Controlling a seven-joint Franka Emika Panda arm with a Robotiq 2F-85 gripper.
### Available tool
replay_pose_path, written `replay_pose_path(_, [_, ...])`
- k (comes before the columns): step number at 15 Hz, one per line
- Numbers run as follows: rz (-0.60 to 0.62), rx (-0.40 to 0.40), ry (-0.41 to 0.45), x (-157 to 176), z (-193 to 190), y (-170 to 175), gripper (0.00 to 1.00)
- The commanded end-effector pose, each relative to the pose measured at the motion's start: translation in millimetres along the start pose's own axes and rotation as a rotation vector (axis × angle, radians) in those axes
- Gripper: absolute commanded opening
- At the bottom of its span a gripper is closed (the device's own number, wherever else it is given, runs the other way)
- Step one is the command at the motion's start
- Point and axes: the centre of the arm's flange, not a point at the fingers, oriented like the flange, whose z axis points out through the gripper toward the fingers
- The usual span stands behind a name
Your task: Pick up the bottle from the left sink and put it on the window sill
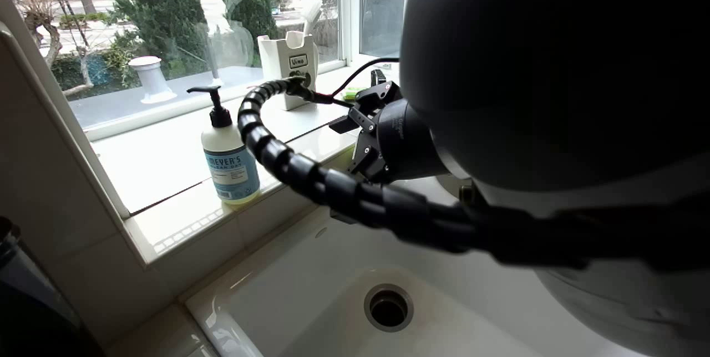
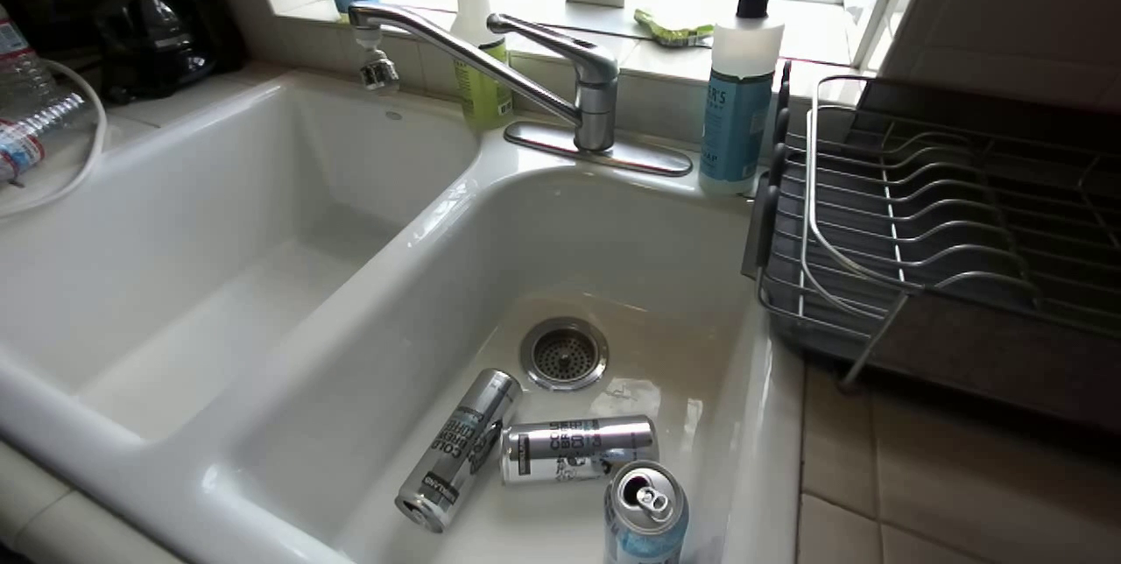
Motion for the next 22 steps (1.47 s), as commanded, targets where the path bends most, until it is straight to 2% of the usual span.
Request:
replay_pose_path(1, [0.000, 0.000, 0.000, 0.0, 0.0, 0.0, 1.00])
replay_pose_path(5, [-0.024, -0.023, -0.008, 10.1, -4.6, 1.4, 1.00])
replay_pose_path(13, [-0.094, -0.110, -0.011, 6.4, -13.5, 2.6, 1.00])
replay_pose_path(22, [-0.089, -0.094, -0.008, 5.7, -12.1, 5.4, 1.00])
